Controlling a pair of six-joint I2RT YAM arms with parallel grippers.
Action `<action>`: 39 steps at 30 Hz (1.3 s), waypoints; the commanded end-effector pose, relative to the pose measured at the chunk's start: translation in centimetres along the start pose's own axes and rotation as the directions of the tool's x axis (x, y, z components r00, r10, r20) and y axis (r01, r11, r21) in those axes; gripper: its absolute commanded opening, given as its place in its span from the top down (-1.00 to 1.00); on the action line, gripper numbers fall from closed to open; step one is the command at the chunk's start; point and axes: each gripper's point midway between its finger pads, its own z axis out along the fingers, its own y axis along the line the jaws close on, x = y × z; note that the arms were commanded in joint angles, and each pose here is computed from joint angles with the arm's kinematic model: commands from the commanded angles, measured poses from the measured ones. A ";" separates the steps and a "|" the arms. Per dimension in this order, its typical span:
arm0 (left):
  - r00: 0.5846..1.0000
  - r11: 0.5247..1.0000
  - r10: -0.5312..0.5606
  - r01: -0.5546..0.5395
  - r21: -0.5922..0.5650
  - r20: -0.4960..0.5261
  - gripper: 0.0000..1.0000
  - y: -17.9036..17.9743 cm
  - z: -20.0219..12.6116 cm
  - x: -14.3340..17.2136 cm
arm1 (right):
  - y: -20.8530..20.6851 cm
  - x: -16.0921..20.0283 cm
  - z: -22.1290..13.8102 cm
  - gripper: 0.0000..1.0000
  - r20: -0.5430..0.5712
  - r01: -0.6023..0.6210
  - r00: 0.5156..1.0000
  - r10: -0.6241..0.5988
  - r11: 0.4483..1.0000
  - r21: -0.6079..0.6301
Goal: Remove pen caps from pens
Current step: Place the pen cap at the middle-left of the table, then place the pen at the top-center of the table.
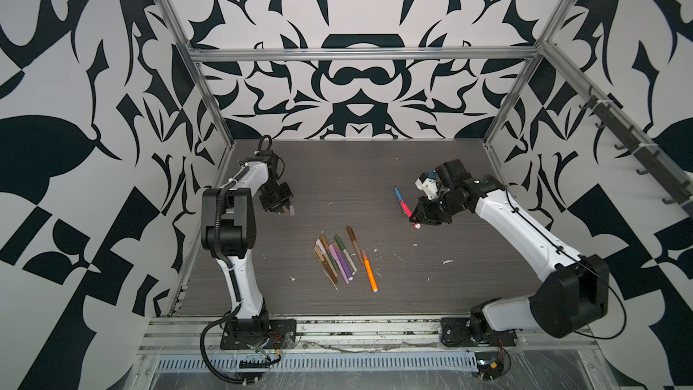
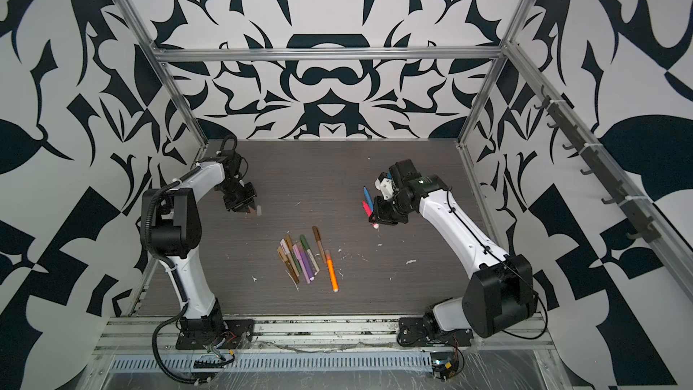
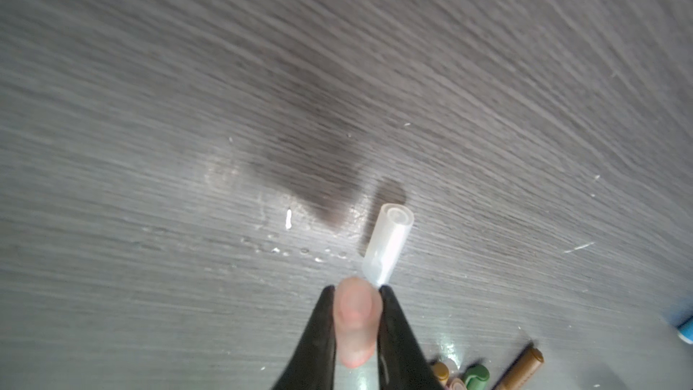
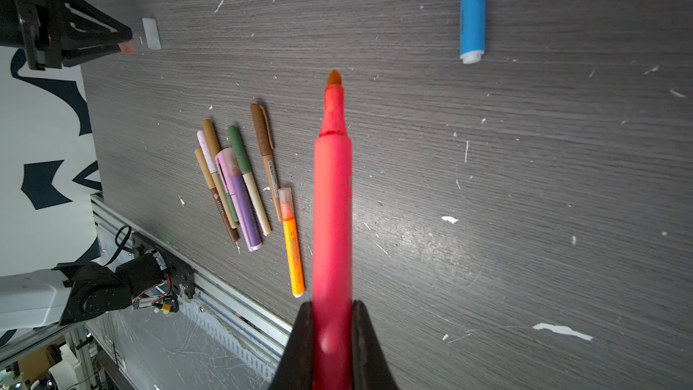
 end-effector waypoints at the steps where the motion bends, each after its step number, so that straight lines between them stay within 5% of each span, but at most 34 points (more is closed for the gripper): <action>1: 0.999 1.000 -0.005 0.005 0.004 -0.033 0.48 0.3 0.3 0.8 | 0.3 -0.7 -1.0 1.00 0.030 0.023 0.999 -0.023 1.000 0.007; 12: 1.000 1.000 -0.013 0.013 0.017 -0.022 0.26 0.3 -0.2 1.0 | -3.6 -5.6 -0.3 1.00 0.069 -0.032 0.997 0.023 0.992 0.119; 19: 0.996 0.981 -0.094 0.093 0.169 -0.001 0.18 -1.5 -2.8 1.9 | -8.2 -10.0 2.9 1.00 0.051 0.024 0.998 -0.039 0.967 0.255; 28: 0.981 0.923 -0.179 0.141 0.357 0.075 0.19 -4.2 -7.3 2.1 | -9.6 -13.3 7.3 1.00 0.036 0.137 0.988 -0.149 0.963 0.231; 39: 0.980 0.909 -0.173 0.119 0.399 0.100 0.19 -4.9 -9.6 2.7 | -10.0 -14.5 10.5 1.00 0.009 0.110 0.994 -0.113 0.979 0.173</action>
